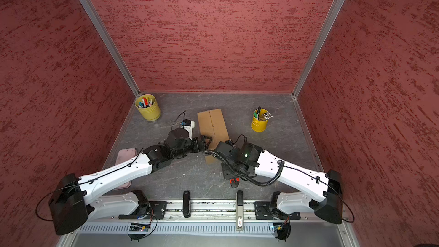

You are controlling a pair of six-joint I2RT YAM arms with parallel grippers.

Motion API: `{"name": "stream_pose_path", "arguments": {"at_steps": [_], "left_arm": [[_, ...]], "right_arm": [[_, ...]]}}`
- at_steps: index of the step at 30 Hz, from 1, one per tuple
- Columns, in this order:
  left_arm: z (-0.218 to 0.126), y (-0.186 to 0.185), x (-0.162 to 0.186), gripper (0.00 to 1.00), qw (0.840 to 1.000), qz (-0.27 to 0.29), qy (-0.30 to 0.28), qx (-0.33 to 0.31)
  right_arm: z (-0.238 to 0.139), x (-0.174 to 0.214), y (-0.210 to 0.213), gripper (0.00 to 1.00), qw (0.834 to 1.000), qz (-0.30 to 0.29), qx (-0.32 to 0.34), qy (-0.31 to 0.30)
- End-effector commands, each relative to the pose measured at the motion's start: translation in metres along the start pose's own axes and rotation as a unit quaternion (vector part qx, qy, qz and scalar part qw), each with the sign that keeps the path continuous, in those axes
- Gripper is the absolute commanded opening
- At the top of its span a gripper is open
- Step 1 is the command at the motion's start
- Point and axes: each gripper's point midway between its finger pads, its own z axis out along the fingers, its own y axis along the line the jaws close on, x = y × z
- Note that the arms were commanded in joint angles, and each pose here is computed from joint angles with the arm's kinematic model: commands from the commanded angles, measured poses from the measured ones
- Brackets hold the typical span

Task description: Unpack the express box

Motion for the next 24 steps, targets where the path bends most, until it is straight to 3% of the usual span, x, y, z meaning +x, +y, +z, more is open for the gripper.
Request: {"name": "stream_pose_path", "arguments": {"at_steps": [1, 24], "left_arm": [[-0.0041, -0.0044, -0.0019, 1.00, 1.000, -0.004, -0.008, 0.013], [-0.0032, -0.0056, -0.0021, 1.00, 1.000, -0.005, -0.010, 0.015]], "right_arm": [[-0.0078, -0.0067, -0.0004, 0.03, 1.000, -0.003, 0.008, -0.016], [-0.0048, 0.0008, -0.0055, 0.03, 1.000, 0.004, 0.007, -0.008]]}}
